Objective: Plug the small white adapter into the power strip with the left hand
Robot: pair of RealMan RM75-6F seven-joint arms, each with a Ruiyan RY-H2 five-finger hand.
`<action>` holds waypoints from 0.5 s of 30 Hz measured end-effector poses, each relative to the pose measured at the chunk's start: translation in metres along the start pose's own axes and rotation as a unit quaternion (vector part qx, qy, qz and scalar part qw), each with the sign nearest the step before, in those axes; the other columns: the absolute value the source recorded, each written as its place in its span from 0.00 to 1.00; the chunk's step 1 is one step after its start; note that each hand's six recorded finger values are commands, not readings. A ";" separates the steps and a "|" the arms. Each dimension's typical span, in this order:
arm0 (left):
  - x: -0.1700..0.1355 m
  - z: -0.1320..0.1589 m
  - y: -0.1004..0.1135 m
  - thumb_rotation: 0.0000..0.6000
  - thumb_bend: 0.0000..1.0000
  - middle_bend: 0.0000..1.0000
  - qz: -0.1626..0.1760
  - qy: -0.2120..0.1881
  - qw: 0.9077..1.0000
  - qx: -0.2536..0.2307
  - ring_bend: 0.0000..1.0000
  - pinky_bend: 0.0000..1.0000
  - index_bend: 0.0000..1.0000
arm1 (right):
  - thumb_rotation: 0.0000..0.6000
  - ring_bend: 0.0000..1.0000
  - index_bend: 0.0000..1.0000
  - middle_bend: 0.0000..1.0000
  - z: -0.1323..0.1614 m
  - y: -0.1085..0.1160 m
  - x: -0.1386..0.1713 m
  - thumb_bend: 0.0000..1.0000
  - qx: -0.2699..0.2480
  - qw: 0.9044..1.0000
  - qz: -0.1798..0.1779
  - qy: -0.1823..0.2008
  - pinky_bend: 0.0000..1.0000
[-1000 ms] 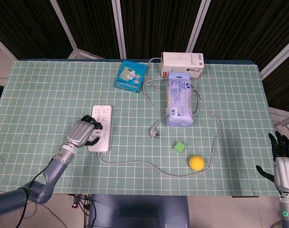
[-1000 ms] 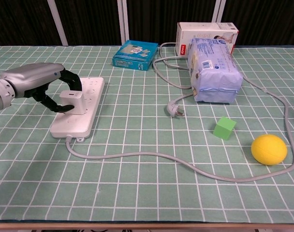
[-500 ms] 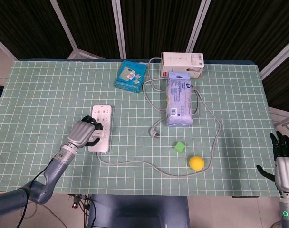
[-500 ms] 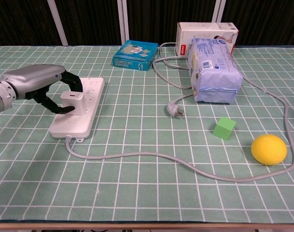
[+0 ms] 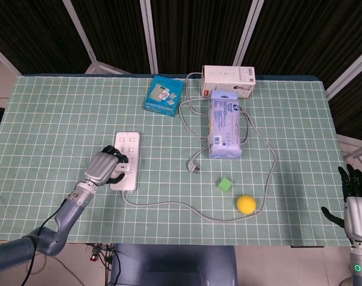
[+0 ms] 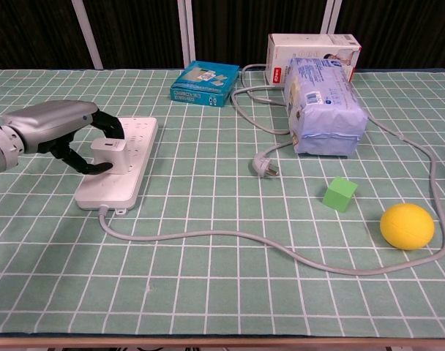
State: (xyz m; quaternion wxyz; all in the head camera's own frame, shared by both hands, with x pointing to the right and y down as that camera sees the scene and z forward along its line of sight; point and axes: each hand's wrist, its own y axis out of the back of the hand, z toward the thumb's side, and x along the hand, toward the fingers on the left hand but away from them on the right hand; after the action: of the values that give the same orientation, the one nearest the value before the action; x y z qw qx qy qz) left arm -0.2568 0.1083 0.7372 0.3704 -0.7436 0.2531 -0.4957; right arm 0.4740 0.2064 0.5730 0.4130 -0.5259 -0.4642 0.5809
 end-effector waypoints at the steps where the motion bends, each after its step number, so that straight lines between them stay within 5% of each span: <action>1: 0.000 0.001 0.002 1.00 0.43 0.61 0.003 -0.002 1.000 -0.001 0.25 0.16 0.58 | 1.00 0.01 0.00 0.00 0.000 0.000 0.000 0.16 0.000 1.000 0.000 0.000 0.04; 15: -0.001 0.005 0.012 1.00 0.41 0.48 -0.002 -0.016 1.000 0.010 0.19 0.12 0.50 | 1.00 0.01 0.00 0.00 0.000 0.000 0.000 0.16 -0.001 1.000 0.003 -0.002 0.04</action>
State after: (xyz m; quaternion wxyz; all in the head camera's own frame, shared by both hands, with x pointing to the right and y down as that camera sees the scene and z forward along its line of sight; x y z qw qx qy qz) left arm -0.2531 0.1038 0.7258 0.3806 -0.7484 0.2406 -0.4870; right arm 0.4744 0.2065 0.5729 0.4101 -0.5264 -0.4642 0.5824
